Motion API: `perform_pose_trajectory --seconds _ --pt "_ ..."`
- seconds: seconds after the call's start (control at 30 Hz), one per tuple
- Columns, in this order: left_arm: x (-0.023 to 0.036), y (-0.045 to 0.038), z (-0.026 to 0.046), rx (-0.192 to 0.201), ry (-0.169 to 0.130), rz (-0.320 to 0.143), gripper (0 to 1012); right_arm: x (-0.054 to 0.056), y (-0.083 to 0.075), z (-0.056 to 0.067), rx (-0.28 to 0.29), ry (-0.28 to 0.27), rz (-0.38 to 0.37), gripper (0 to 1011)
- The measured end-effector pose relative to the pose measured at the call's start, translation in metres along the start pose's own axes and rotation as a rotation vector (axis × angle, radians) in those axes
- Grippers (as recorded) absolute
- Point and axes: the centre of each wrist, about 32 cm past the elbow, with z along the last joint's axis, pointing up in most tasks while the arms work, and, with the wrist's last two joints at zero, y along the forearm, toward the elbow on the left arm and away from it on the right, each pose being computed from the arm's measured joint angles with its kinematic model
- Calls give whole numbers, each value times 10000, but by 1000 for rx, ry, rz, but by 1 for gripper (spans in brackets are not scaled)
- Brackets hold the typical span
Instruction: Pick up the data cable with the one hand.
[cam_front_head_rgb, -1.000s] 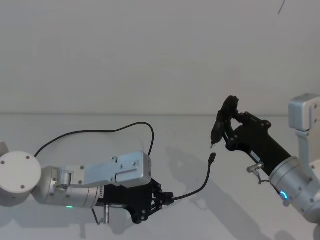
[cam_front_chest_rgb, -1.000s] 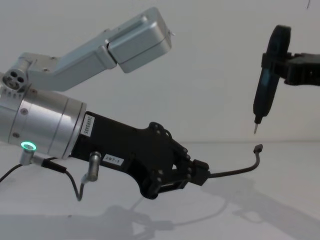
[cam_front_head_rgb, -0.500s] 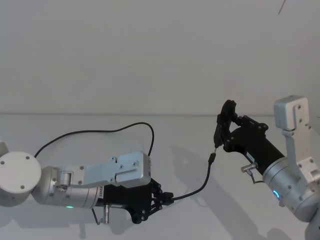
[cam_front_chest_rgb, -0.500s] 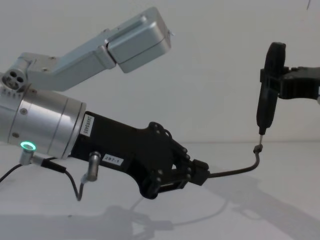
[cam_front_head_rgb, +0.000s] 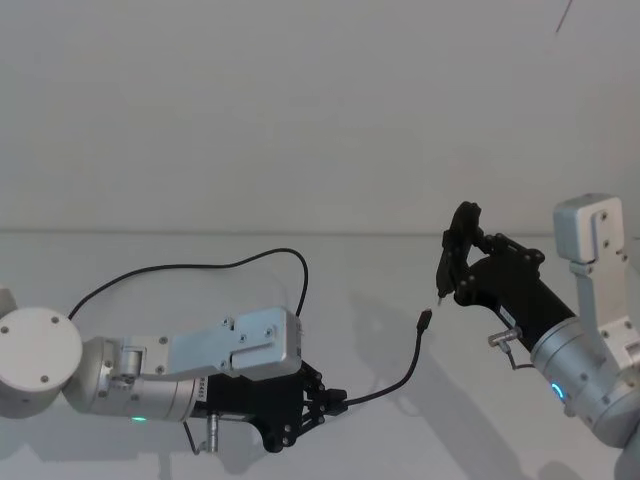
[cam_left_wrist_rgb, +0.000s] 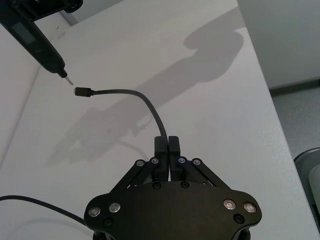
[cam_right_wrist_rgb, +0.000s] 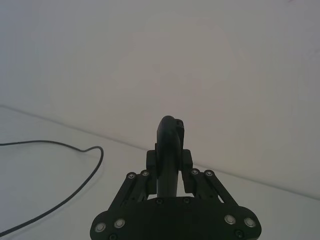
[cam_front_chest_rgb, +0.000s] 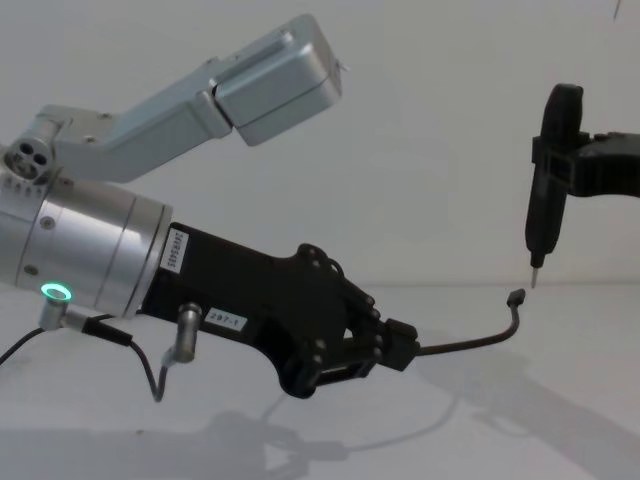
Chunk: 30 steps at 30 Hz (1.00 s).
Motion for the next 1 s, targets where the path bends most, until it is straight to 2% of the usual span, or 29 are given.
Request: perform_pose_trajectory --seconds 0.53,1.0 --pt "0 0 0 0 0 0 40 53 -35 16 -11 34 61 279" --pt "0 0 0 0 0 0 40 67 -46 13 -9 42 85 279"
